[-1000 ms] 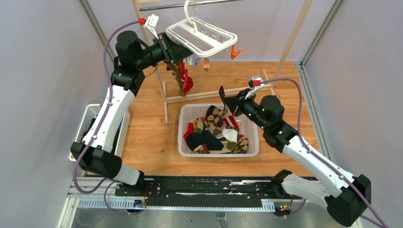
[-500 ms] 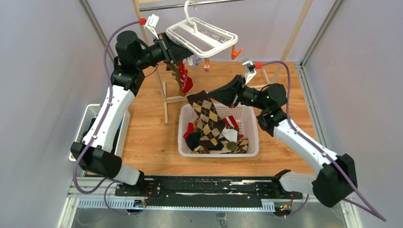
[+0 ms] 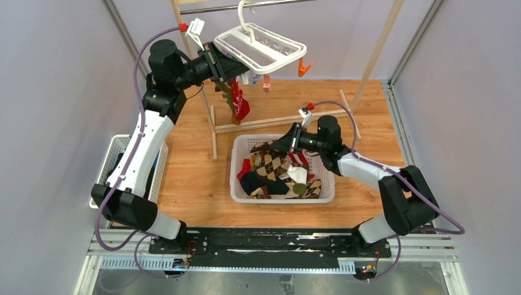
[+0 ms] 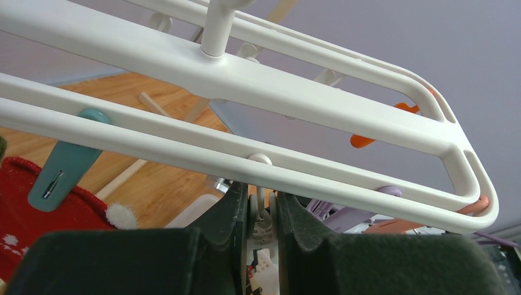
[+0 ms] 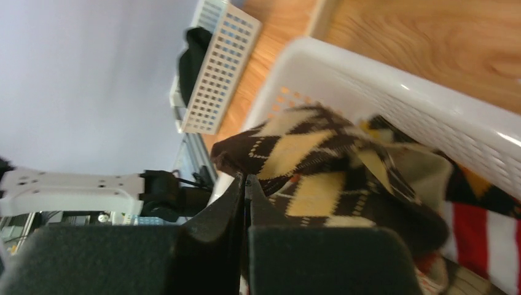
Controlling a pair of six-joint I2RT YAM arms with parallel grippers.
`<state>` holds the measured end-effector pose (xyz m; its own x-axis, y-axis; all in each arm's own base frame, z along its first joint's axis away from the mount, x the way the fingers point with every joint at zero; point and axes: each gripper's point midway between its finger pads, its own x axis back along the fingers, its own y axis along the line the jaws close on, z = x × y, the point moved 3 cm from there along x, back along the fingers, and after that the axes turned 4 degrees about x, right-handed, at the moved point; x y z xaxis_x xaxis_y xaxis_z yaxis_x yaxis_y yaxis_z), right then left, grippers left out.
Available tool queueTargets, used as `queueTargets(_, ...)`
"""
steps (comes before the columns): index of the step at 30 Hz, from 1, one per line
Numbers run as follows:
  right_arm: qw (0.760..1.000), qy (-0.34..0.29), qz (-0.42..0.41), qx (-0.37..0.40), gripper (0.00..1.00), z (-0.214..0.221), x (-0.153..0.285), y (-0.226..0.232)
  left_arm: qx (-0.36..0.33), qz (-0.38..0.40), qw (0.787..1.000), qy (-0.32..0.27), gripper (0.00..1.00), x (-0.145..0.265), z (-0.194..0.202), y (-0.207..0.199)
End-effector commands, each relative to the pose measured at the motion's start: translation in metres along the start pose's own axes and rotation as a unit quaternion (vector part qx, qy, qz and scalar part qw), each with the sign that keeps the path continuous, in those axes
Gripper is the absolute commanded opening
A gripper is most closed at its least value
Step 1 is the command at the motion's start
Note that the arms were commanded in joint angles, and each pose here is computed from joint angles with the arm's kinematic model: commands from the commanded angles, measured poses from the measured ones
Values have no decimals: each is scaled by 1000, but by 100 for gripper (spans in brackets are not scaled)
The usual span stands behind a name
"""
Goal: Clip the socks to the hanger
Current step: Adjust the sock at the center of the board.
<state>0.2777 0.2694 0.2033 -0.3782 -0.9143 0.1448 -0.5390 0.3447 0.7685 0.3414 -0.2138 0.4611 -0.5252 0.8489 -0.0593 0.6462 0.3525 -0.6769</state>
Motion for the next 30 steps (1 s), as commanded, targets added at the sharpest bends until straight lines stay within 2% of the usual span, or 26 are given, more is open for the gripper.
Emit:
queueTargets(1, 997, 21, 70, 14, 0, 17, 1, -40, 11, 17, 1000, 23, 0, 4, 8, -8)
queueTargets(7, 990, -15, 119, 74, 0, 10, 4, -60, 14, 14, 1000, 25, 0, 2, 9, -4)
queueTargets(9, 989, -24, 110, 95, 8, 7, 3, -59, 15, 14, 999, 25, 0, 2, 9, -3)
queueTargets(11, 988, -26, 87, 128, 20, 5, 2, -53, 13, 13, 1000, 23, 0, 2, 8, -4)
queueTargets(15, 971, 5, 57, 233, 41, 8, 6, -46, 14, 13, 1000, 24, 0, 2, 8, -3)
queueTargets(18, 951, 34, 56, 303, 46, 6, 10, -46, 16, 11, 999, 25, 0, 2, 10, -1)
queueTargets(20, 927, 46, 52, 369, 48, 3, 15, -44, 17, 11, 999, 25, 0, 2, 10, -1)
queueTargets(22, 886, 55, 72, 454, 53, -2, 25, -46, 18, 12, 999, 25, 0, 2, 9, -1)
queueTargets(25, 828, 51, 98, 549, 70, -11, 32, -51, 23, 12, 999, 25, 0, 1, 10, 0)
queueTargets(30, 769, 78, 90, 628, 73, -13, 29, -45, 20, 14, 999, 27, 0, 1, 10, 0)
